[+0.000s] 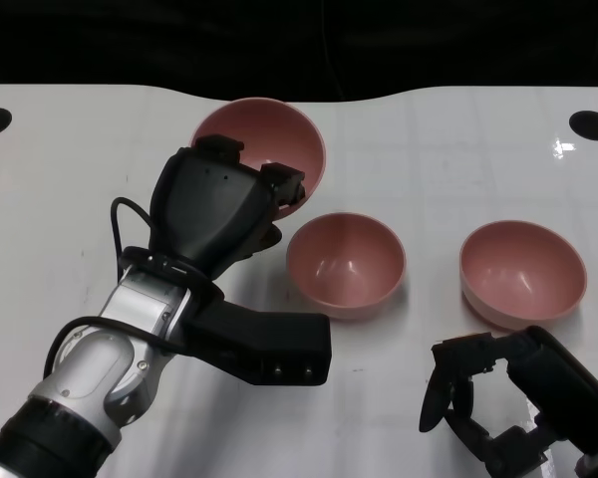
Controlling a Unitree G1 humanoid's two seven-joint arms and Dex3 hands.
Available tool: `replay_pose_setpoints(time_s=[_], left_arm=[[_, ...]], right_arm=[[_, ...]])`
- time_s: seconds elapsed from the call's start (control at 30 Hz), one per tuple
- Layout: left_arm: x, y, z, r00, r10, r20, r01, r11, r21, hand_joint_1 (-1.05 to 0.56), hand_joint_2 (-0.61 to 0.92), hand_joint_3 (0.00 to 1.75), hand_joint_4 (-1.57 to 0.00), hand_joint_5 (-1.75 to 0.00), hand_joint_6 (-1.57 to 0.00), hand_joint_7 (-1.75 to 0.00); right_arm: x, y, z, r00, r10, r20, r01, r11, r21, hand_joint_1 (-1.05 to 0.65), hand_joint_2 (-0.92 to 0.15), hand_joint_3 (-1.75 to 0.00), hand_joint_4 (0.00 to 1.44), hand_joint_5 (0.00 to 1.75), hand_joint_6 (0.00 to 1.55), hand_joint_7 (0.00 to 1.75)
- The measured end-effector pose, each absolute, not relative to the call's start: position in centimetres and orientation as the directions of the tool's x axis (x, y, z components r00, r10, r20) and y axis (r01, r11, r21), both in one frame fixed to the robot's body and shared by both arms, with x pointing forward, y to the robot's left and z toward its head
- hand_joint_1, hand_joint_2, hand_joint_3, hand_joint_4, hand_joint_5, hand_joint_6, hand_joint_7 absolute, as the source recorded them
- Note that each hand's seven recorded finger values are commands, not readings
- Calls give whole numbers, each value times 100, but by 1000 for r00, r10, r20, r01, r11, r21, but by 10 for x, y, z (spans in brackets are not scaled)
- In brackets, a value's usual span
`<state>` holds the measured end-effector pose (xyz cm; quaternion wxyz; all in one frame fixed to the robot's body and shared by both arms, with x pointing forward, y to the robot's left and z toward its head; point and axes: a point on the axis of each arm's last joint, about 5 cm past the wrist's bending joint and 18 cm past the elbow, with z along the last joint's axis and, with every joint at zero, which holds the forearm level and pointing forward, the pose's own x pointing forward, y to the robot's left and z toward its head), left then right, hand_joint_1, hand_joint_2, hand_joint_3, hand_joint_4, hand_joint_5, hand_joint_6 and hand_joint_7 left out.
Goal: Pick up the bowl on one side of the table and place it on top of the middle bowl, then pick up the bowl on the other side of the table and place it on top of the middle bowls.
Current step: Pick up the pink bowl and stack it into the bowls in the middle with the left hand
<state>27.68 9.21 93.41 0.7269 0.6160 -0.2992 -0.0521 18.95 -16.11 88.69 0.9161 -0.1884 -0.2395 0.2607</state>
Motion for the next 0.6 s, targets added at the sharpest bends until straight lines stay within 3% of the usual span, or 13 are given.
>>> replay_pose_setpoints(time_s=[0.13, 0.17, 0.23, 0.33, 0.57, 0.6], left_arm=[[274, 84, 936, 797, -465, 385, -286, 271, 919, -37, 86, 2, -92, -175, -109, -58], [274, 82, 936, 791, -473, 389, -284, 280, 917, -32, 88, 3, -92, -175, -104, -76], [272, 78, 936, 779, -489, 392, -277, 293, 915, -29, 90, 3, -92, -175, -98, -93], [271, 75, 935, 765, -513, 390, -263, 304, 916, -29, 91, 4, -93, -175, -96, -91], [269, 65, 926, 755, -548, 360, -173, 364, 915, -24, 90, 15, -94, -175, -90, -116], [268, 64, 925, 756, -551, 353, -151, 378, 914, -24, 76, 43, -94, -175, -88, -126]], right_arm=[[189, -161, 887, 749, 569, 340, -388, 793, -470, 37, -7, -155, 103, 157, 104, 110], [189, -161, 887, 749, 569, 340, -388, 793, -470, 36, -7, -155, 102, 157, 104, 111], [189, -161, 887, 749, 569, 340, -388, 793, -470, 36, -7, -156, 102, 156, 104, 111], [189, -161, 887, 749, 569, 340, -388, 793, -470, 35, -7, -156, 101, 155, 104, 110], [189, -161, 887, 748, 570, 341, -389, 792, -470, 34, -6, -157, 102, 149, 104, 109], [189, -161, 887, 748, 570, 341, -389, 792, -470, 33, -6, -157, 102, 149, 104, 109]])
